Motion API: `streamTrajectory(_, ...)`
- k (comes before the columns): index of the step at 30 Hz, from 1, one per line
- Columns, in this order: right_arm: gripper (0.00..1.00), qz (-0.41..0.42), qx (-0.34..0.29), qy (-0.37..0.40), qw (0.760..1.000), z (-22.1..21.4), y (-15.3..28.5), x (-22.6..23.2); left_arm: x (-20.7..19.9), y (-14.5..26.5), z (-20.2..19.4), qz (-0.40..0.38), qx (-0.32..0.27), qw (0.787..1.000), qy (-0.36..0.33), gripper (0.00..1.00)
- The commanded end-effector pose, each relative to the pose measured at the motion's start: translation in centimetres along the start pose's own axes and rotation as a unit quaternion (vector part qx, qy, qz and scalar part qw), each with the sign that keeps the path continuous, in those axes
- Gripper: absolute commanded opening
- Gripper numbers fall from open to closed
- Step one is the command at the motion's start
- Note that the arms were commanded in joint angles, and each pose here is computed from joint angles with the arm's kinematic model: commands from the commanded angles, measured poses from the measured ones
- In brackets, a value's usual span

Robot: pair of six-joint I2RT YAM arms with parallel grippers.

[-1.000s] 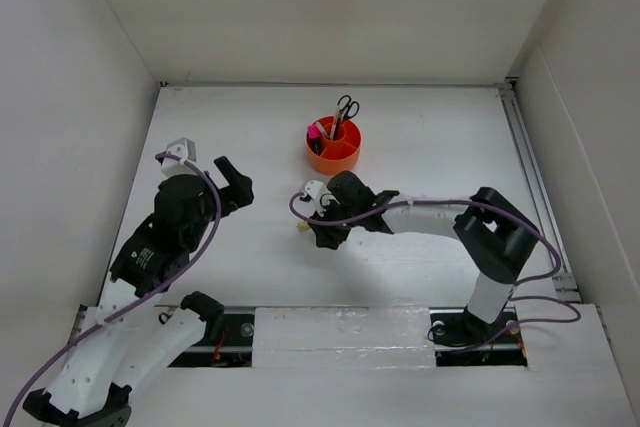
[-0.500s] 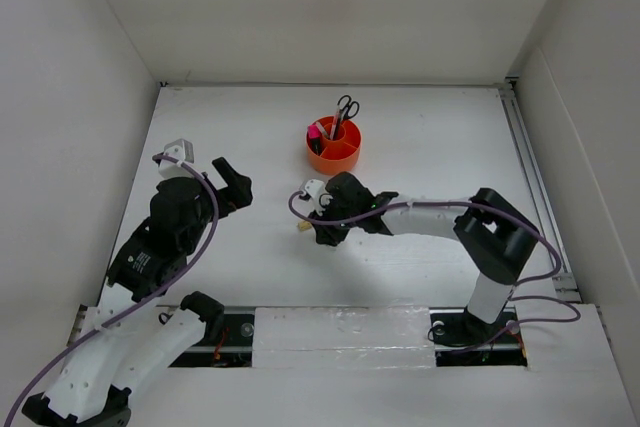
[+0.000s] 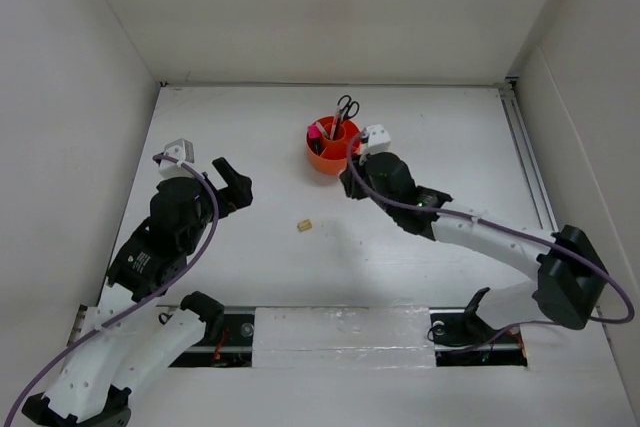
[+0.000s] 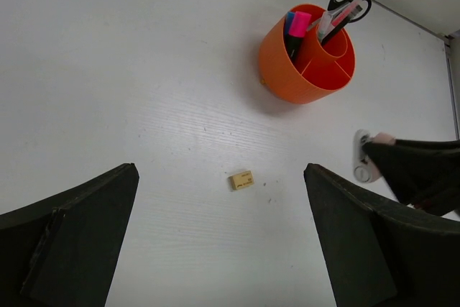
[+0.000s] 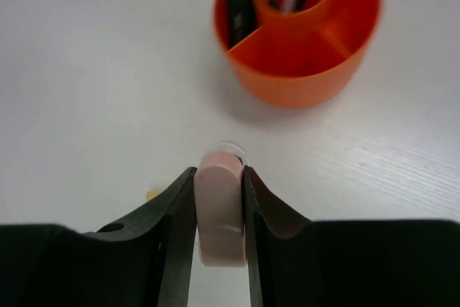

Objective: Sort the stationery into containers
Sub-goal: Place the stapler in the storage box.

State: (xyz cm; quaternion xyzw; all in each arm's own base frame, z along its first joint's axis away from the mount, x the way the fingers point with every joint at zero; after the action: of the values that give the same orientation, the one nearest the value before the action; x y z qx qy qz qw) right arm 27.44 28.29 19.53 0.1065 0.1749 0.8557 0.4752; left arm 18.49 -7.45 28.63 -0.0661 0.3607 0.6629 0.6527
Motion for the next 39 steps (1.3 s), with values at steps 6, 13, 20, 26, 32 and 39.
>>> streamTrajectory(6,0.00,-0.238,-0.143,-0.175,0.944,9.2,-0.1,-11.0,-0.1,0.1,0.5,-0.011,-0.020,1.000,0.003,1.00)
streamTrajectory(13,0.00,-0.291,-0.178,-0.247,0.907,12.6,-3.7,-15.9,0.0,0.6,0.9,-0.015,-0.031,0.999,0.006,1.00)
streamTrajectory(20,0.00,-0.225,-0.154,-0.256,0.927,12.9,-9.0,-15.1,0.0,1.2,1.3,-0.022,-0.043,0.999,0.016,1.00)
streamTrajectory(26,0.00,-0.226,-0.144,-0.259,0.928,12.0,-10.7,-15.1,0.0,1.2,1.3,-0.022,-0.044,0.999,0.016,1.00)
streamTrajectory(32,0.00,-0.225,-0.142,-0.276,0.924,10.3,-11.7,-15.0,0.2,1.4,1.2,-0.025,-0.047,0.998,0.018,1.00)
streamTrajectory(39,0.00,-0.220,-0.124,-0.280,0.926,7.9,-13.3,-14.4,0.1,1.6,1.4,-0.031,-0.053,0.998,0.021,1.00)
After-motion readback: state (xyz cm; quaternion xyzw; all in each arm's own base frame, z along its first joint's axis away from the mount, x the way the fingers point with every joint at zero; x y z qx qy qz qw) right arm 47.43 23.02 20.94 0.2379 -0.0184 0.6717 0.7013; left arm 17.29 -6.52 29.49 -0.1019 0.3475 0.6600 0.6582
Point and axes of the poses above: each gripper's point midway between its finger pads, its own y axis back along the fingers, its own x axis along the line the jaws close on, z = x × y, the point moved 4 cm from there along y, back along the fingers, and after that the axes turned 10 degrees about y, right-handed, at the moved point
